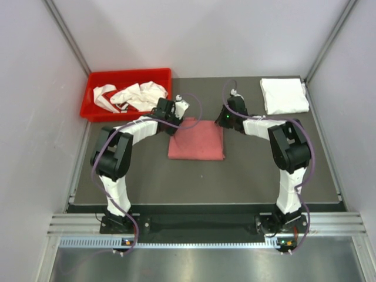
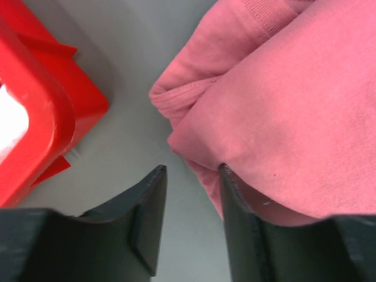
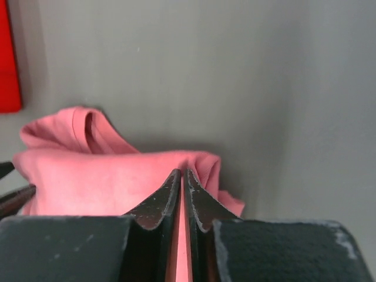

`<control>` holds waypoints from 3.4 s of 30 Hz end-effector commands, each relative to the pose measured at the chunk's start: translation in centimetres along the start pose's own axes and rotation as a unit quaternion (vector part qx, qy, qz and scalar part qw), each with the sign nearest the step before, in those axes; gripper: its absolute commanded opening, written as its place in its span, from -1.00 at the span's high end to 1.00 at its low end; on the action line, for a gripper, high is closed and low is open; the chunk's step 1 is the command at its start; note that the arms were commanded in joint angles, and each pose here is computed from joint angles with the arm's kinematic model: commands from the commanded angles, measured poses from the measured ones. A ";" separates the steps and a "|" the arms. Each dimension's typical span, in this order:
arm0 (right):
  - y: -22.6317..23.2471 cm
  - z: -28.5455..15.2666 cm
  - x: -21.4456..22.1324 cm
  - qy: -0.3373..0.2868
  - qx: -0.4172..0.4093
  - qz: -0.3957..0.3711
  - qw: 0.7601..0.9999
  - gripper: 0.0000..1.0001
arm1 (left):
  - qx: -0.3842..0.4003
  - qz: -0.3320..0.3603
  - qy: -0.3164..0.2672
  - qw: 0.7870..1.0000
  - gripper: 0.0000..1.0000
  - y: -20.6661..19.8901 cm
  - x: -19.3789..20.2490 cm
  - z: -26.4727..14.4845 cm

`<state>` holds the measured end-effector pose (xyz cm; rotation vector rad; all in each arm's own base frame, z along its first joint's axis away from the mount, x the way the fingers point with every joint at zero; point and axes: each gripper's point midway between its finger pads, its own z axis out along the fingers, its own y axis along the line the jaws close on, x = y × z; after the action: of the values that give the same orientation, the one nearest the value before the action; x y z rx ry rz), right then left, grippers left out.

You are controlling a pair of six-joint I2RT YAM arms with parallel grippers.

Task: Fold and stack the t-shirts
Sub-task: Fold the tshirt, then neatly place the folded tshirt to the corner

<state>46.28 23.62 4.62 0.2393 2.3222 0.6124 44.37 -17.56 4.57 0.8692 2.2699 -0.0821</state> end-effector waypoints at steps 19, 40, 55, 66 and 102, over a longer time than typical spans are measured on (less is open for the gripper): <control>1.4 0.6 -3.6 -0.030 -0.037 -0.007 0.999 0.70 | 0.024 -0.089 -0.046 0.995 -0.03 -0.4 0.0 -1.1; -4.2 -4.9 -4.3 -0.090 0.039 0.027 0.995 1.00 | 0.040 -0.103 -0.063 0.992 1.00 -1.0 -0.6 -2.5; -4.1 -7.9 -2.5 -0.052 0.036 0.021 0.998 -0.55 | 0.061 -0.084 -0.080 0.991 -0.25 -1.3 -2.5 -4.1; -3.0 -7.2 5.8 0.058 -0.034 0.060 0.996 -0.55 | 0.029 -0.069 -0.098 0.992 -0.29 -0.1 -3.3 -6.6; -13.0 -7.5 -17.3 0.055 0.222 -0.222 0.948 1.00 | -0.035 -0.006 -0.039 0.999 -0.36 3.1 -2.2 -13.7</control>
<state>52.96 8.94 10.88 -0.1022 2.4891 0.1413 38.85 -12.84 15.07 0.7775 2.2055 -0.0719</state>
